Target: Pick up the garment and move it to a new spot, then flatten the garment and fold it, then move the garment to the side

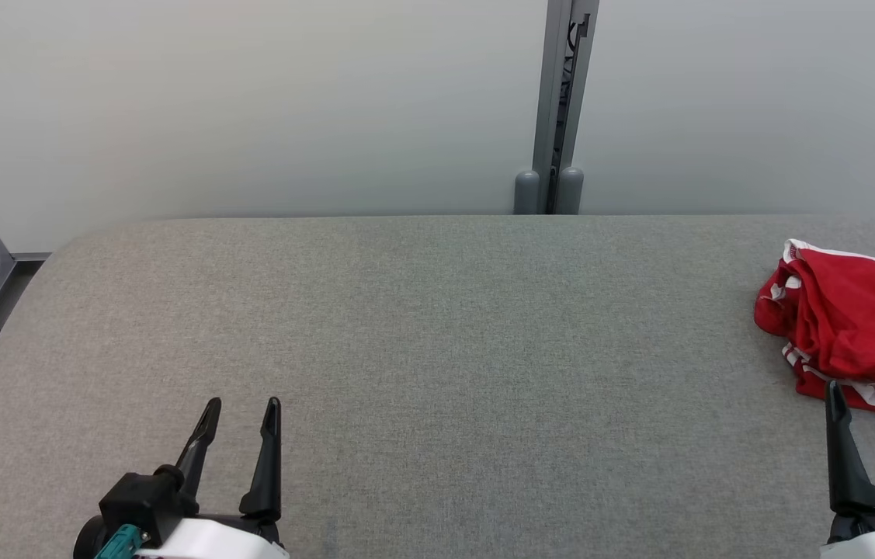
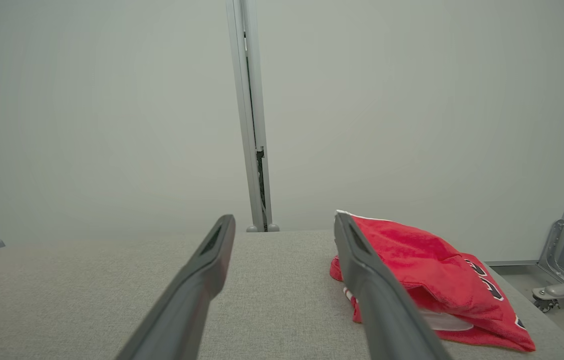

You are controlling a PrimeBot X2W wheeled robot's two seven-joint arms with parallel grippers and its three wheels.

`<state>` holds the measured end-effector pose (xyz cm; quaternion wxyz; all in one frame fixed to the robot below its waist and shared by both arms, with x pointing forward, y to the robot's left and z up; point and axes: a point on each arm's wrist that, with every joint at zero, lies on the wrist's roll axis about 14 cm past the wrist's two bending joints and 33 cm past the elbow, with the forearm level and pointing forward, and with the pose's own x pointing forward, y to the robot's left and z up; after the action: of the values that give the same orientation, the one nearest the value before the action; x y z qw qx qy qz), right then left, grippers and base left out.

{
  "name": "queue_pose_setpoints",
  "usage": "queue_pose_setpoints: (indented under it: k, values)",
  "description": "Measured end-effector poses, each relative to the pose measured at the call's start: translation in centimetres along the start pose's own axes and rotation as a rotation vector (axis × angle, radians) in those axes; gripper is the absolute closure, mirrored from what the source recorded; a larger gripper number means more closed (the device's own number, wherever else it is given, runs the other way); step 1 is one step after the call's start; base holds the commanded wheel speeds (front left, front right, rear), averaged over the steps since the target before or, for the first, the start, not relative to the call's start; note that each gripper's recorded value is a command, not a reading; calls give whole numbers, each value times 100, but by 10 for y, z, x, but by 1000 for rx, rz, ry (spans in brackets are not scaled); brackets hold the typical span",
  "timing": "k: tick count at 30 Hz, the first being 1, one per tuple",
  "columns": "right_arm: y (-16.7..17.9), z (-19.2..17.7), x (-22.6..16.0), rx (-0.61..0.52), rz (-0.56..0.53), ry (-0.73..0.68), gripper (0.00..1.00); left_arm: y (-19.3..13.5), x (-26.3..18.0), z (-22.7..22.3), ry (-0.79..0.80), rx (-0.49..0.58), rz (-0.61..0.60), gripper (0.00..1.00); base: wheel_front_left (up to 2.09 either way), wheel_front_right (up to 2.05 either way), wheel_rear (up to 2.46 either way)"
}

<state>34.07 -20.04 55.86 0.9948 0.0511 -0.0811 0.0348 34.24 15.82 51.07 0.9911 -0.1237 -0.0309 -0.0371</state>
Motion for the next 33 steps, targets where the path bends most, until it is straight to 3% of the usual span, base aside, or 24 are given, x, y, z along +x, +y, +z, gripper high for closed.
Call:
queue_pose_setpoints:
  k: [33]
  values:
    - [9, -4, 3, 36, 18, 4, 0, 1, 0, 0, -2, 16, 10, 0, 0, 0, 0]
